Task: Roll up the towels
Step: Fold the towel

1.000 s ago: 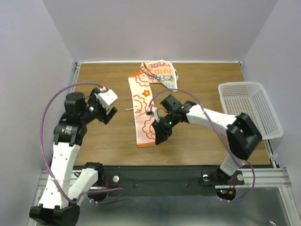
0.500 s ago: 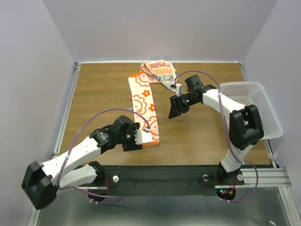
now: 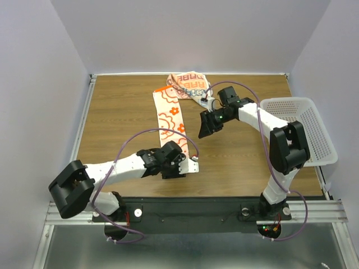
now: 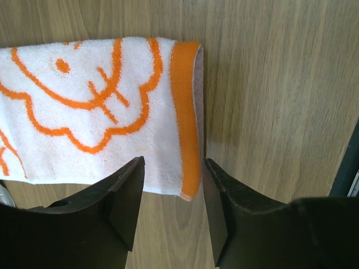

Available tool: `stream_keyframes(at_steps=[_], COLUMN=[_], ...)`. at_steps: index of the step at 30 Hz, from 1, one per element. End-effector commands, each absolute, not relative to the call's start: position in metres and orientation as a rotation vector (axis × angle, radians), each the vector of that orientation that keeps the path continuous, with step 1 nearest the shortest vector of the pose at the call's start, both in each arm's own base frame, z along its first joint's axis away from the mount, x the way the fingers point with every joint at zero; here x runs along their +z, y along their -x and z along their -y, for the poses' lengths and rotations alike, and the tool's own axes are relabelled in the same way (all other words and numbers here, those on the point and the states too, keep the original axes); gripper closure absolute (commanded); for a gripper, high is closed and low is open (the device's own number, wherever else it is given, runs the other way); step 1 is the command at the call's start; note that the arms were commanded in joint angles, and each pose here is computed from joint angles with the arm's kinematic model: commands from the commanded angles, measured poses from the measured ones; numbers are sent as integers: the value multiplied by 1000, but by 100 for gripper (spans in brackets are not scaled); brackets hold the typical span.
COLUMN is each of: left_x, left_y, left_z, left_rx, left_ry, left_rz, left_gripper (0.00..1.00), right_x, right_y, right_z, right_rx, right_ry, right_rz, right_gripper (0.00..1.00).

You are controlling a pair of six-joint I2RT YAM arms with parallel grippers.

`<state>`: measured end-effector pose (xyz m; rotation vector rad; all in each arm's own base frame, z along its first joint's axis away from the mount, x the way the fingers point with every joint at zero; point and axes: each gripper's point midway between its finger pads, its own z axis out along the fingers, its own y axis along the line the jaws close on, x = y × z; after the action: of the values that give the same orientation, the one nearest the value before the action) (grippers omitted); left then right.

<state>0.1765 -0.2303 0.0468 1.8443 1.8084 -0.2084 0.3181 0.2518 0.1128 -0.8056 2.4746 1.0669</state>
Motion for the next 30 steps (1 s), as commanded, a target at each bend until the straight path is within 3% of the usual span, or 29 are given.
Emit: stream_keyframes(at_steps=[1, 9, 15, 21, 22, 24, 30], left_x=[55, 24, 8, -4, -6, -2, 38], left_y=[-181, -174, -171, -166, -166, -162, -125], left_z=[249, 242, 241, 232, 229, 229, 243], left_rx=[-257, -257, -263, -289, -288, -316, -462], left_ry=[-1837, -1917, -1979, -2078, -2095, -2101, -2116], left_rz=[-1754, -1765, -1770, -1786, -1797, -1803, -1761], left_gripper=[43, 45, 52, 79, 89, 99, 100], right_x=[117, 111, 108, 112, 113, 116, 131], right_y=[-329, -328, -326, -328, -328, -329, -325], right_z=[-251, -250, -246, -243, -243, -242, -243], right_rx=[1056, 1070, 1057, 1045, 1039, 1035, 1056], right_ry=[797, 792, 793, 785, 783, 782, 779], right_rz=[-2456, -2473, -2480, -2474, -2475, -2468, -2438], right_gripper=[42, 42, 42, 43, 43, 43, 42])
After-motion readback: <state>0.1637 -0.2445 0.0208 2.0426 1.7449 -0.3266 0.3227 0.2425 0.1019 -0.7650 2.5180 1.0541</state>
